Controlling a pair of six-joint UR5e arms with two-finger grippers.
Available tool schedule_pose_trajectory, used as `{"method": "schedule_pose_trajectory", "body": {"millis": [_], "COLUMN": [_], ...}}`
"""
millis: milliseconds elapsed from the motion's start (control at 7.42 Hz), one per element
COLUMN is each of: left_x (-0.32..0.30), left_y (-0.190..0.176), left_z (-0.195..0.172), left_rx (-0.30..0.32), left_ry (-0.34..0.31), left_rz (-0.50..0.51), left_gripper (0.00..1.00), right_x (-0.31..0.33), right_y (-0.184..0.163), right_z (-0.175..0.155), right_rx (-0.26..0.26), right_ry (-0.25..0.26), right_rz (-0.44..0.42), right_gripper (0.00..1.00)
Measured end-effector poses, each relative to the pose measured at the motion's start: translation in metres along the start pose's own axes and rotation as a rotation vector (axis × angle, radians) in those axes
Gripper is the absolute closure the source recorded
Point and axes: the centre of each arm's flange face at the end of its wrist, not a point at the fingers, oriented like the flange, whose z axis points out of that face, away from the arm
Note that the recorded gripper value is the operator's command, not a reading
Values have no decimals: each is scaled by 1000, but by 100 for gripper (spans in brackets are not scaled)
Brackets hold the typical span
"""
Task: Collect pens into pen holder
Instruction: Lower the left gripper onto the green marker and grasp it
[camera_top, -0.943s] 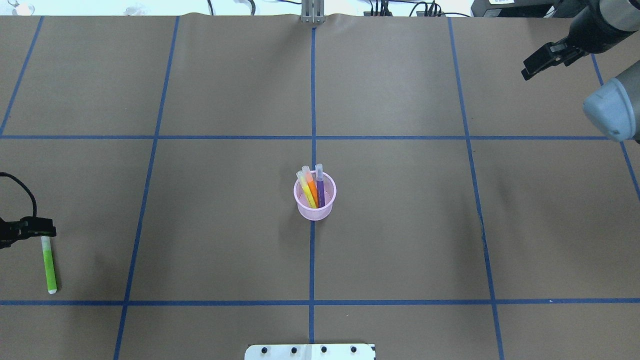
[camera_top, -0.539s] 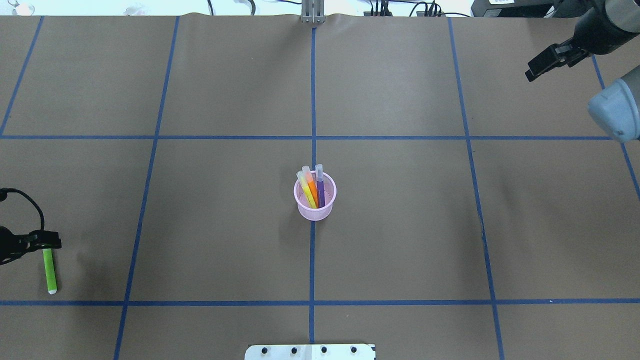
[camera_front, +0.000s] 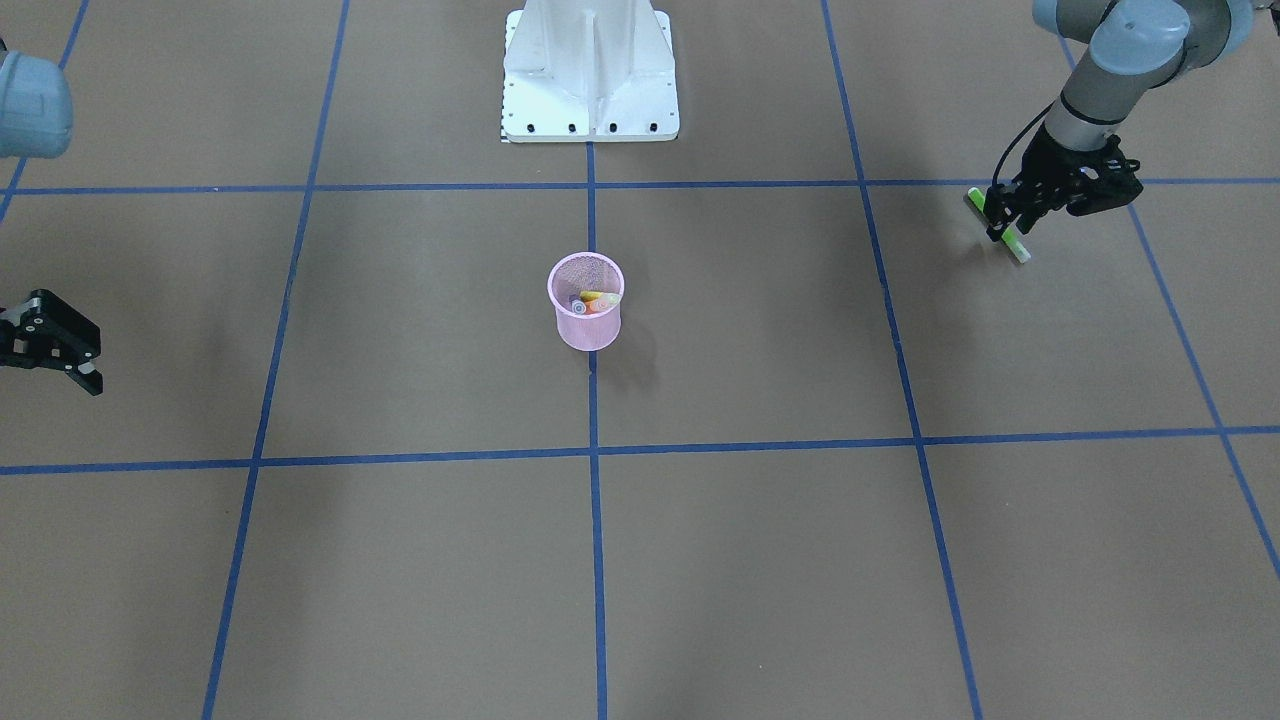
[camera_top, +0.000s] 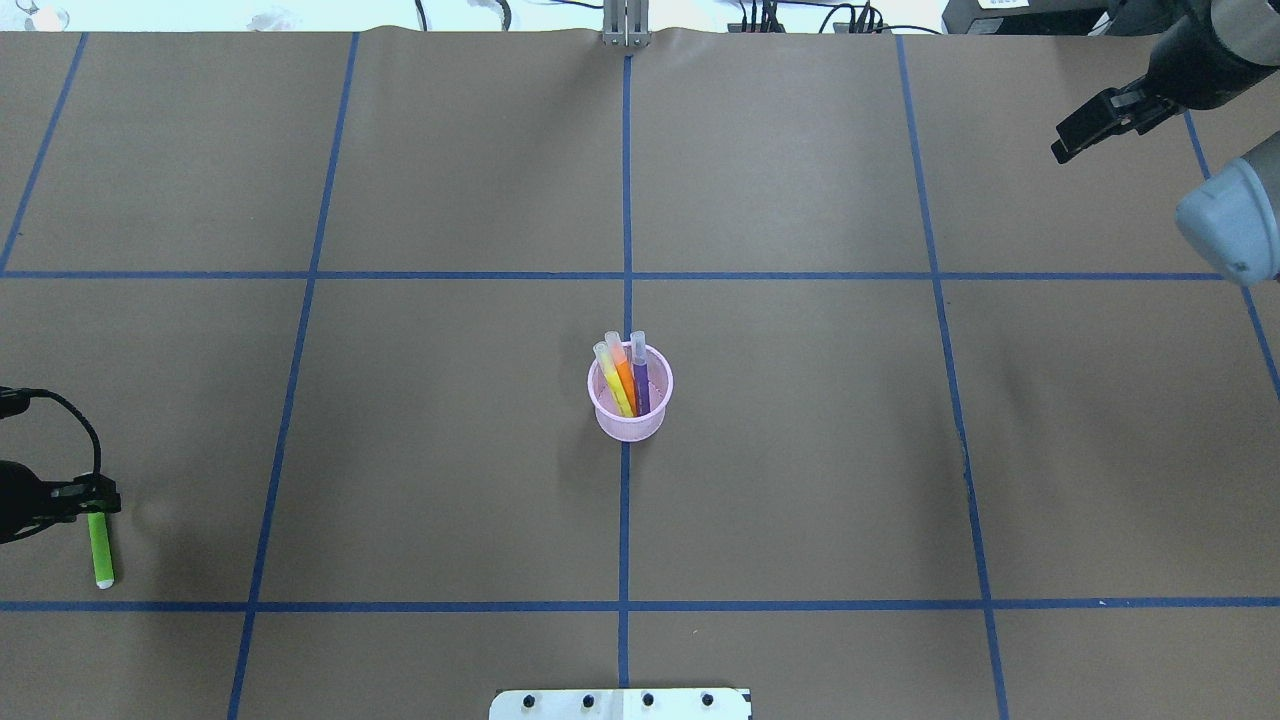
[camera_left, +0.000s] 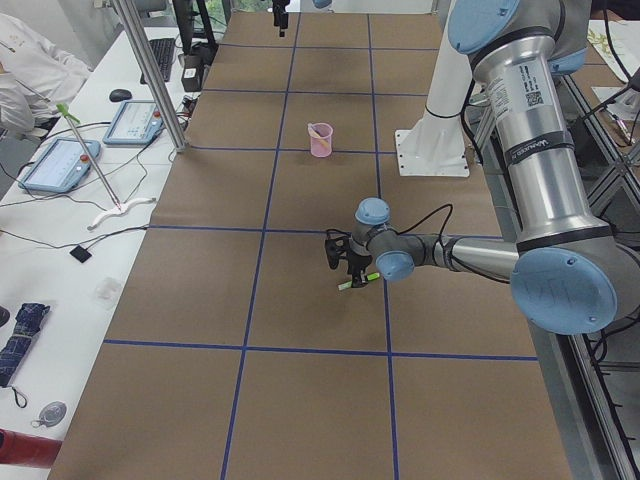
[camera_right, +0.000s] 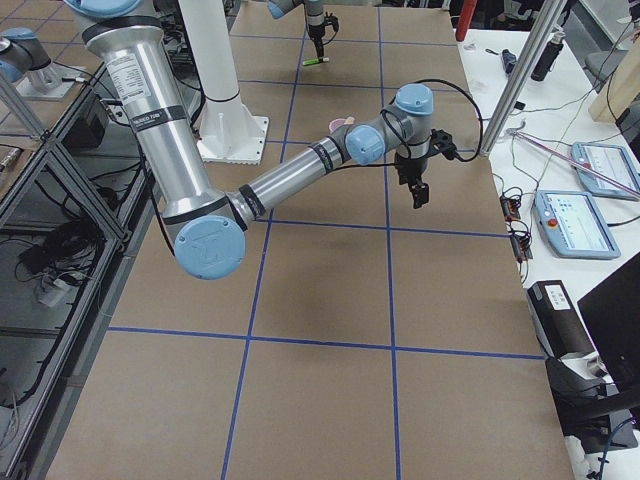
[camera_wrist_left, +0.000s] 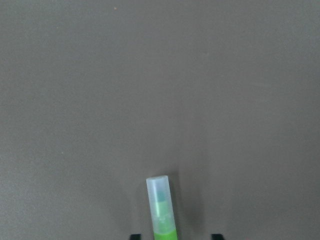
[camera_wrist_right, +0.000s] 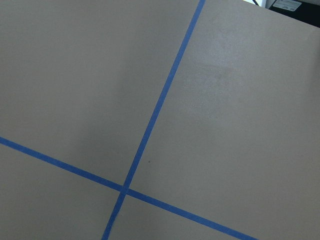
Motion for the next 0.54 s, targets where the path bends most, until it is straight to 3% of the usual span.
{"method": "schedule_pose_trajectory", "body": {"millis": [539], "left_x": [-3], "left_y": [0], "left_z": [4], "left_rx": [-3], "left_ry": [-9], "left_rz": [4], "left_gripper": [62], "right_x": [0], "right_y": [0], "right_z": [0], "right_rx": [1], "right_ry": [3], "right_rz": [1], "right_gripper": [0]}}
